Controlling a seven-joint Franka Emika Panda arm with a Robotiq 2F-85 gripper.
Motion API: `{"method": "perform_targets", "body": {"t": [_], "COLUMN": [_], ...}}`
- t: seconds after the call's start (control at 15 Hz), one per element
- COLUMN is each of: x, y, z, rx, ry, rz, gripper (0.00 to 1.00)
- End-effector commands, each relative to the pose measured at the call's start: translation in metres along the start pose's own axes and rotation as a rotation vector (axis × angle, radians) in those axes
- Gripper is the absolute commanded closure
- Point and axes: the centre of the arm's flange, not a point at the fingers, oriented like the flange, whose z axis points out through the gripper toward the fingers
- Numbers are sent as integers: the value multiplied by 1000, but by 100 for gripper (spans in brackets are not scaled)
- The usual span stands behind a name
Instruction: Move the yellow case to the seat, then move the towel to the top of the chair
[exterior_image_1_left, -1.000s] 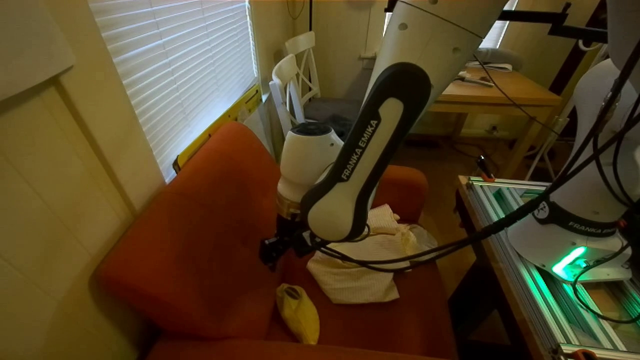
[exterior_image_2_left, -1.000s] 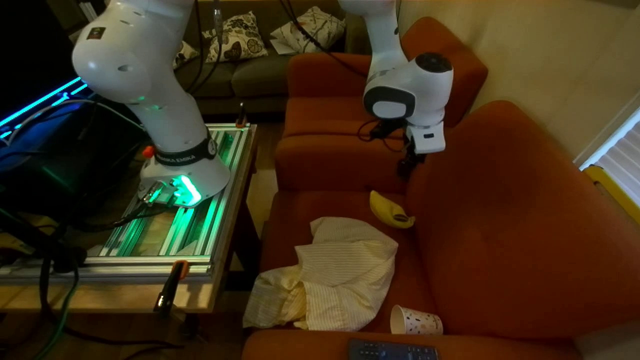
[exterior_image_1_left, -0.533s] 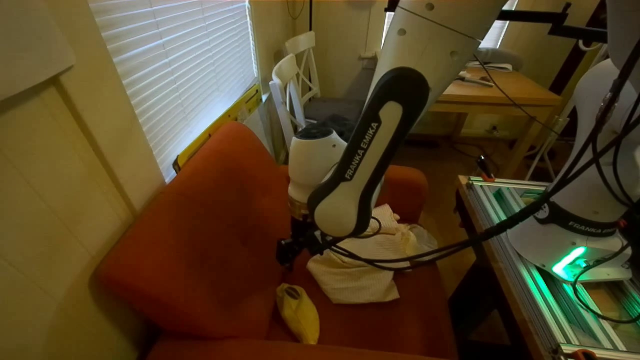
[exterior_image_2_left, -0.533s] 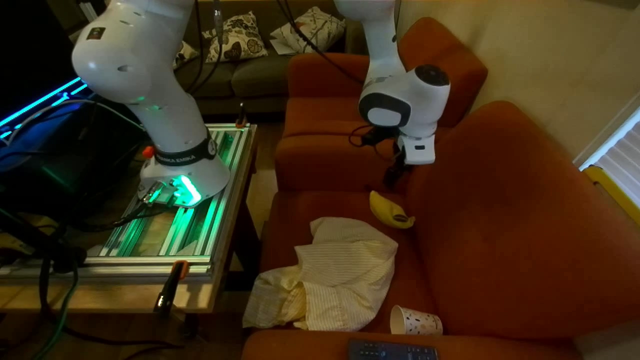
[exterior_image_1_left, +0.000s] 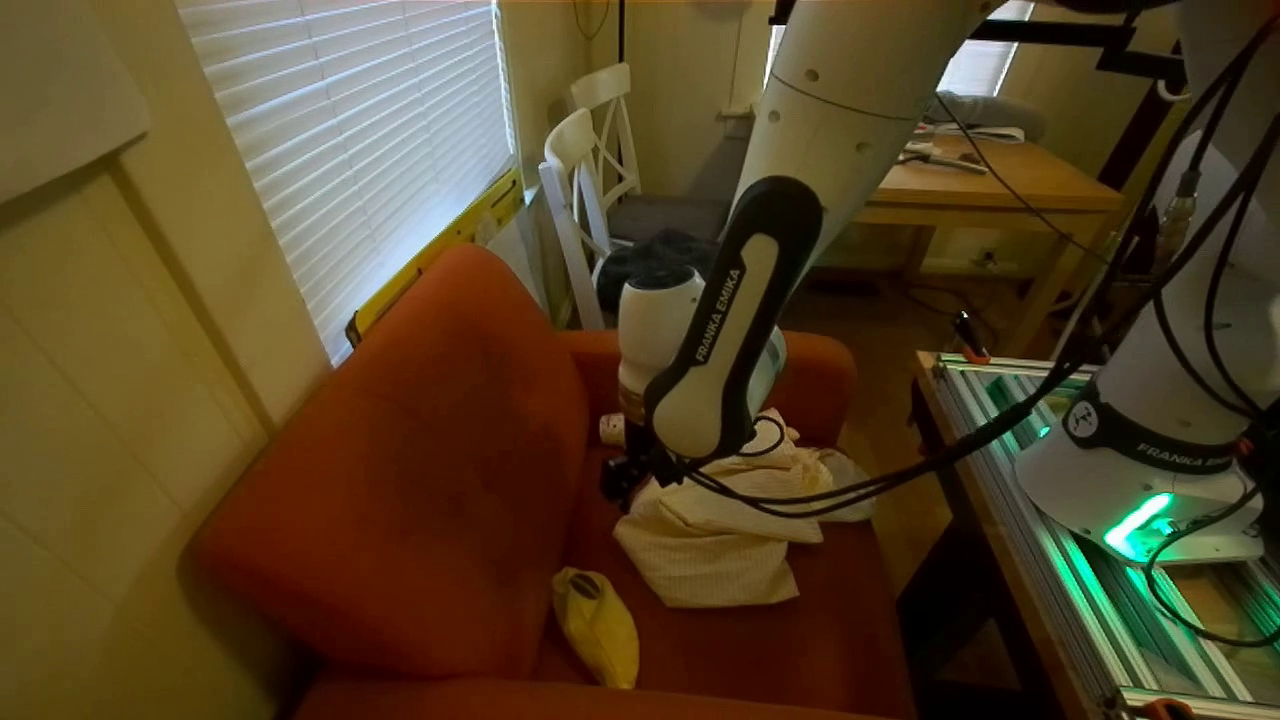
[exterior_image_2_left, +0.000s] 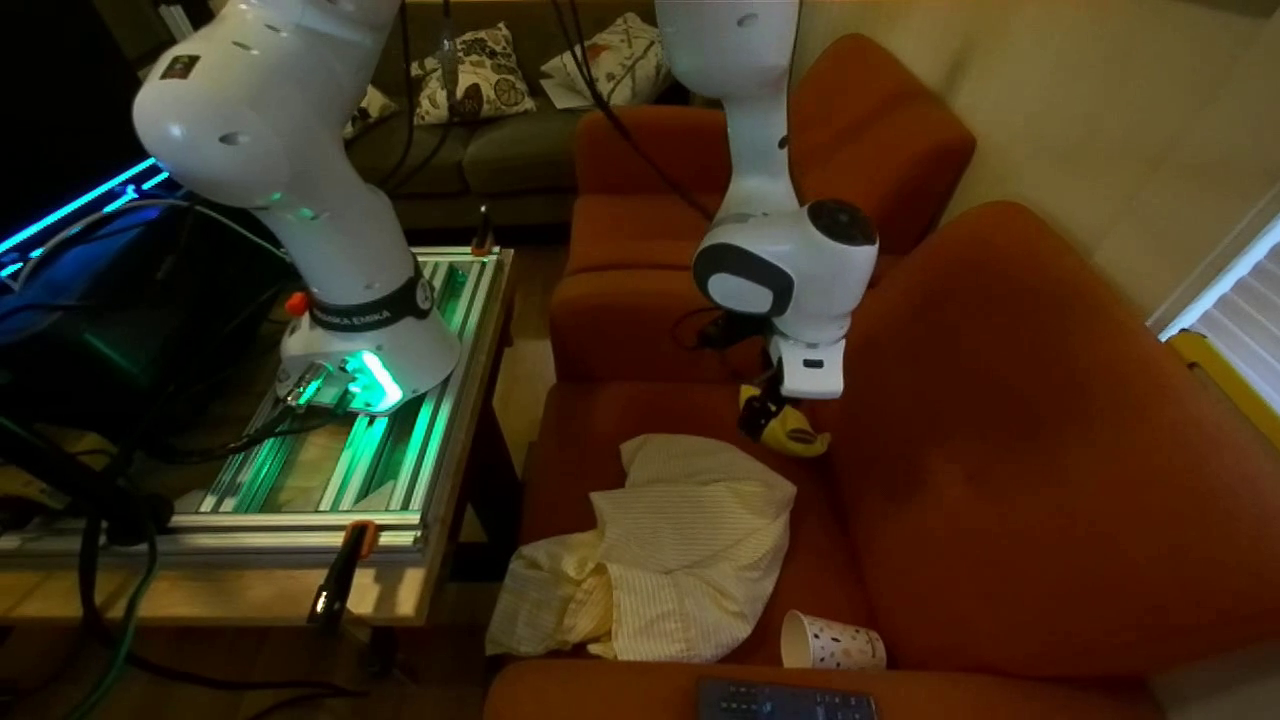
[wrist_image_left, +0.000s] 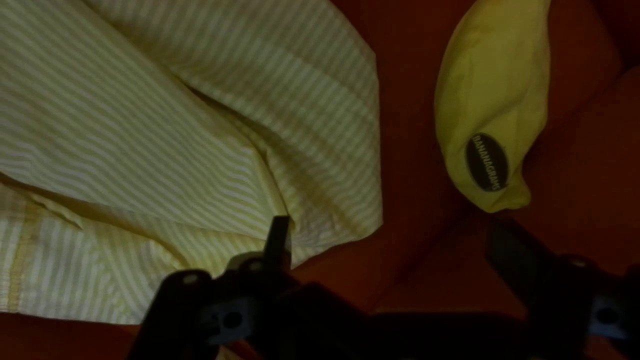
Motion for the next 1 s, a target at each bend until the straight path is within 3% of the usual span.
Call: {"method": "perform_targets", "body": {"t": [0.0, 0.4, 0.6, 0.93], "x": [0, -1, 16, 37], "y": [5, 3, 0, 1], "z": [6, 14, 38, 68], "rx": [1, 6, -20, -50], "ry": [-9, -22, -83, -66], "rz": [2, -5, 9, -12], "gripper": [0, 0, 0, 0]}}
